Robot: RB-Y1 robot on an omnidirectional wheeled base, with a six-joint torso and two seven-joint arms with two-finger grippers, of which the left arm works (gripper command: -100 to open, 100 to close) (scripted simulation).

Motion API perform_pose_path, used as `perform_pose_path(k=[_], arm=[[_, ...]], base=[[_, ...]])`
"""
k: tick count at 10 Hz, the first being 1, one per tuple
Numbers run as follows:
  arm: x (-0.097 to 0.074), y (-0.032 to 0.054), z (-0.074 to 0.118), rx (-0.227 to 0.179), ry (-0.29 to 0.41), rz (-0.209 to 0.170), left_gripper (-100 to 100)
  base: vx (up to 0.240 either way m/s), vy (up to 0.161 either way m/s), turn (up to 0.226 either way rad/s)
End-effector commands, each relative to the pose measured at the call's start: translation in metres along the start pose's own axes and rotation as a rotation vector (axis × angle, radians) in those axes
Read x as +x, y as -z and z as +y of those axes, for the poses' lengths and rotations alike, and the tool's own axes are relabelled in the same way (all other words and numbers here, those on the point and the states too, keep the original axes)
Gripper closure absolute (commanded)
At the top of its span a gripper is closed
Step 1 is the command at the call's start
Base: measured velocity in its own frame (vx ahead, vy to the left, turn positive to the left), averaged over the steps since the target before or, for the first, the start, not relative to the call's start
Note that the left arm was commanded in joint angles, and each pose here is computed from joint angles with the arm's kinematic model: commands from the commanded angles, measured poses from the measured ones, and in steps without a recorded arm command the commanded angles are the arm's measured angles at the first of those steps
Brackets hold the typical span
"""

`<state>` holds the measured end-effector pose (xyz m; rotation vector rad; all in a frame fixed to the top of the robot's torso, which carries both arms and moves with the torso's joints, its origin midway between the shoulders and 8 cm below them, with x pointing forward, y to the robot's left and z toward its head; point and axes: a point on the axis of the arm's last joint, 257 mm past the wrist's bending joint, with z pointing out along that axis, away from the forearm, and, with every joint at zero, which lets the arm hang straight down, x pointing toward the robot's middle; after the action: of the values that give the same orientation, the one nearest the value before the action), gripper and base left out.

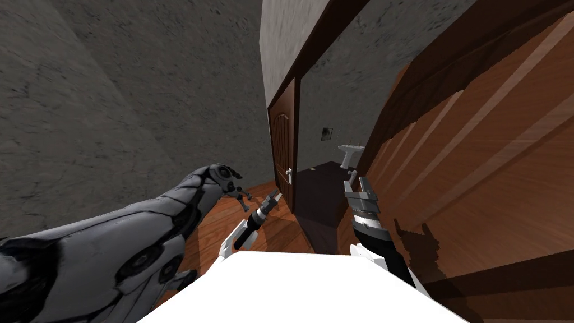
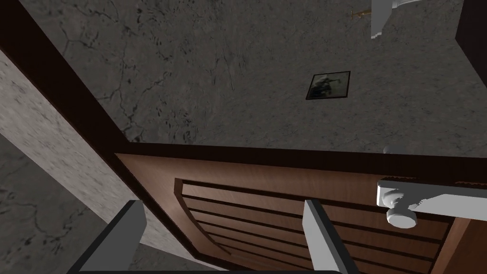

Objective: Push the door open

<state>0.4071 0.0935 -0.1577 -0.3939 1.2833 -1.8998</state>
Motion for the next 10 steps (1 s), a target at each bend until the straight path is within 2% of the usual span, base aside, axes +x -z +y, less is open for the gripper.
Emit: perform_pose_path(k=[1, 6, 10], arm=[[0.003, 0.0025, 0.01, -0.018, 0.02, 0.027, -100], [0.011, 0.0094, 0.036, -0.084, 0.071, 0.107, -100], [0.014, 0.0191, 0.059, -0.153, 0.117, 0.176, -100]], base=[[0.135, 0.028, 0.014], [0.142, 0.021, 0.013], [0.16, 0.021, 0.015]])
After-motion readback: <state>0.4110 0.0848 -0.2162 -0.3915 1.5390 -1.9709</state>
